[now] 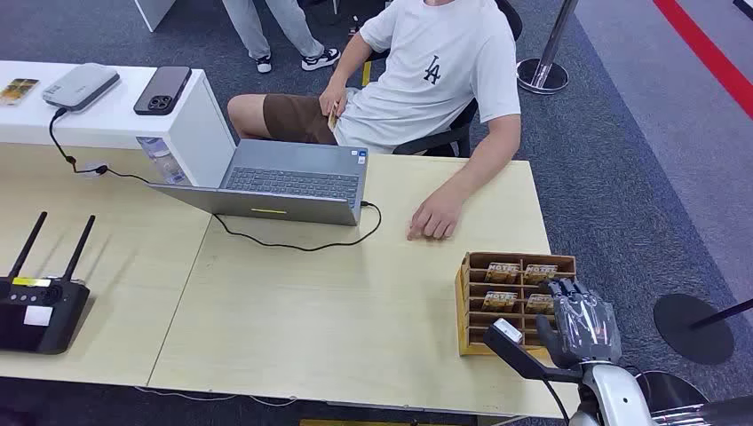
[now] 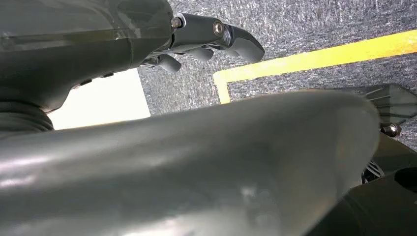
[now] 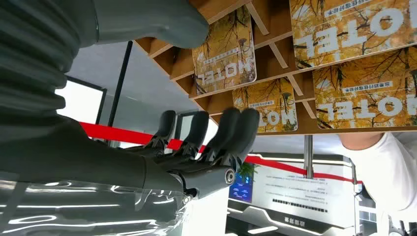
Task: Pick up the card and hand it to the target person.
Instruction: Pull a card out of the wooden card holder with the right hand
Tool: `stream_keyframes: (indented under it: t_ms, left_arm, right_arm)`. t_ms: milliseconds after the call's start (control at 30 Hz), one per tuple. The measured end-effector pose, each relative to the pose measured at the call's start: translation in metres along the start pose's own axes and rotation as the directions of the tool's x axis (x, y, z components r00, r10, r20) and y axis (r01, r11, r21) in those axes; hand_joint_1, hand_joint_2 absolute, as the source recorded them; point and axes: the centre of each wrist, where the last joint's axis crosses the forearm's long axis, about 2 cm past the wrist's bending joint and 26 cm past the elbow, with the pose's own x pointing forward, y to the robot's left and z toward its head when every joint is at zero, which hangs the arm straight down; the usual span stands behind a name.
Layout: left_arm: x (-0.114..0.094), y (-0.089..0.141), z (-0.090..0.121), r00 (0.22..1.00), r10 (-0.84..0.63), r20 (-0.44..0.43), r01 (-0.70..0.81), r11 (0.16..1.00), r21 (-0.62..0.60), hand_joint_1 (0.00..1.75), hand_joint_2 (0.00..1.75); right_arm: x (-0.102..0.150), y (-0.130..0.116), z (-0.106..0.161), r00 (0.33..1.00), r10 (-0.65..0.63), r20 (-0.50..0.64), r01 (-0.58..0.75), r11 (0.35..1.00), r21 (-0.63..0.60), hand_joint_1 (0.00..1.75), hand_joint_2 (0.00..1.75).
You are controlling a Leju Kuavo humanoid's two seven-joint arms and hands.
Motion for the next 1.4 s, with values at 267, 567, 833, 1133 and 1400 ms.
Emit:
stream_keyframes:
  t_ms: [267, 567, 833, 1133, 1400]
  left_arm:
    - [0.0000, 0.0001, 0.0000, 1.000, -0.001, -0.002, 0.001, 1.000, 0.000, 0.00, 0.00]
    - [0.0000, 0.0000, 0.0000, 1.000, -0.001, -0.001, 0.001, 1.000, 0.000, 0.00, 0.00]
    - [0.0000, 0.0000, 0.0000, 1.000, -0.001, -0.002, 0.001, 1.000, 0.000, 0.00, 0.00]
    - [-0.0001, 0.0000, 0.0000, 1.000, -0.001, -0.002, 0.001, 1.000, 0.000, 0.00, 0.00]
    - [0.0000, 0.0000, 0.0000, 1.000, -0.002, -0.002, 0.002, 1.000, 0.000, 0.00, 0.00]
  right_arm:
    - [0.0005, 0.0007, 0.0002, 1.000, -0.001, 0.000, 0.001, 1.000, 0.002, 0.71, 1.75]
    - [0.0011, 0.0017, 0.0002, 1.000, -0.003, 0.006, 0.003, 1.000, 0.007, 0.97, 1.75]
    - [0.0012, 0.0057, 0.0004, 1.000, -0.013, 0.005, 0.013, 1.000, 0.023, 0.82, 1.75]
    - [0.0017, 0.0076, 0.0010, 1.000, -0.020, 0.003, 0.020, 0.999, 0.031, 1.12, 1.75]
    - [0.0023, 0.0071, 0.0002, 1.000, -0.022, 0.002, 0.022, 0.999, 0.028, 1.52, 1.75]
